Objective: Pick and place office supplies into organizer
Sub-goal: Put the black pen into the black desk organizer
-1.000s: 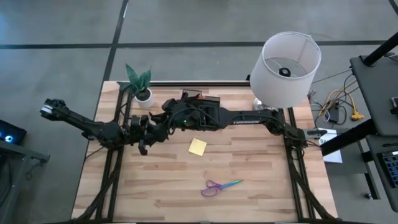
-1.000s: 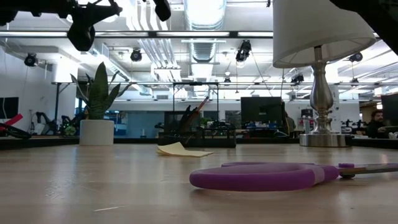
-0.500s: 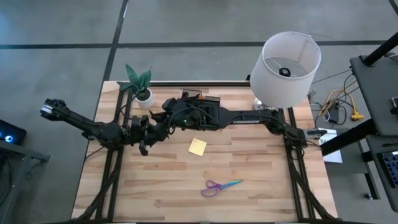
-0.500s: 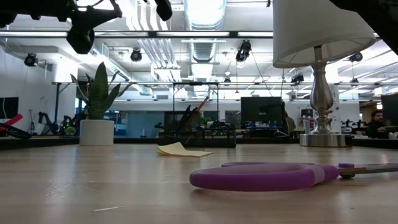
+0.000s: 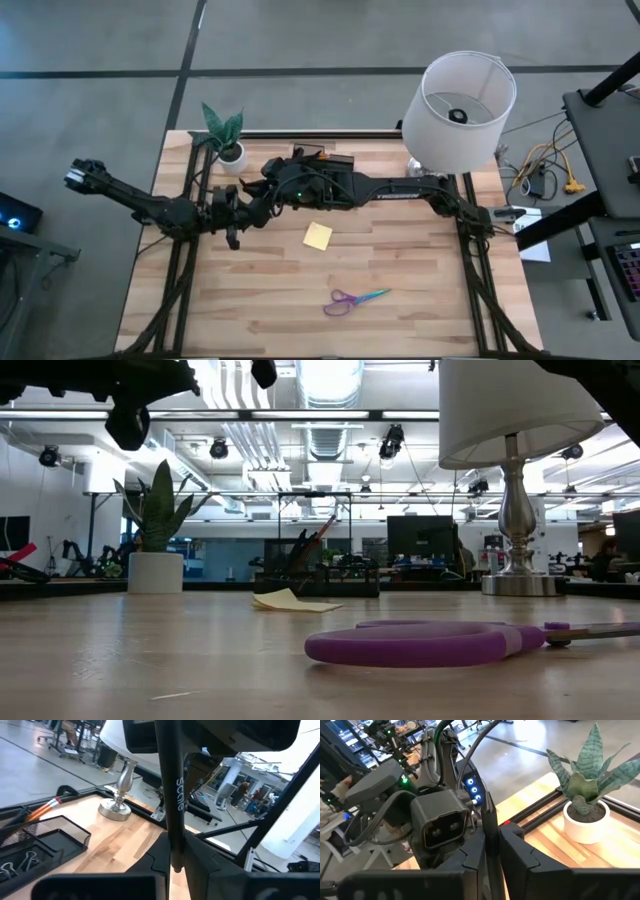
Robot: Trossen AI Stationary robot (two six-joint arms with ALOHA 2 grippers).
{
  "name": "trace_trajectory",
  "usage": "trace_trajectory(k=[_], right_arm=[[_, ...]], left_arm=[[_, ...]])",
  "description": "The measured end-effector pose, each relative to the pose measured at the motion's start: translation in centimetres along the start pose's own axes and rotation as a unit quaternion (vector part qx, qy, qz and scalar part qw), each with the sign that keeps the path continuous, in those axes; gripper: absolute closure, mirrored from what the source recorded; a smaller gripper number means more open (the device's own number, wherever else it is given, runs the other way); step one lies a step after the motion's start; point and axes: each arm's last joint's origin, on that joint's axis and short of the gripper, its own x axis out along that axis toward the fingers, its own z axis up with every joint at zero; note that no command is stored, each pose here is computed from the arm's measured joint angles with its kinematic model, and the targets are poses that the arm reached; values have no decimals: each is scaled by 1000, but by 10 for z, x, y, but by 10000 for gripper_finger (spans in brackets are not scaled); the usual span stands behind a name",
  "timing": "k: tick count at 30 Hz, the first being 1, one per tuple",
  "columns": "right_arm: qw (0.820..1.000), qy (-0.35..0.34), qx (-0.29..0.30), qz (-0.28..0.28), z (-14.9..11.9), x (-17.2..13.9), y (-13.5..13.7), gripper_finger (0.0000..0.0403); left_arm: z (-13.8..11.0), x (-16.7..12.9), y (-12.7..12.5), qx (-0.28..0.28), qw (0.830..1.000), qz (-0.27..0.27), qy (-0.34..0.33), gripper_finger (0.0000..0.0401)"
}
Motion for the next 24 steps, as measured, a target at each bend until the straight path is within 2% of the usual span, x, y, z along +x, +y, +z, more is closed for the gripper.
trace_trajectory(k=[8,12,15,17,20,24], right_arm=[[1000,2,1,0,0,0,0,358],[1000,23,-4,1,1,-6,0,348],[997,60,-28,-46,0,-20,-4,332],[990,89,-51,-99,-1,-29,-12,317],[972,118,-86,-186,-1,-47,-24,295],[948,143,-103,-267,3,-76,-32,270]], left_arm=[[0,0,1,5,1000,9,-1,383],[-1,0,1,9,1000,13,1,388],[2,-1,1,4,1000,15,-10,389],[3,-2,1,2,1000,14,-13,389],[3,-3,2,6,1000,21,-10,389],[4,-3,3,-1,1000,25,-14,389]])
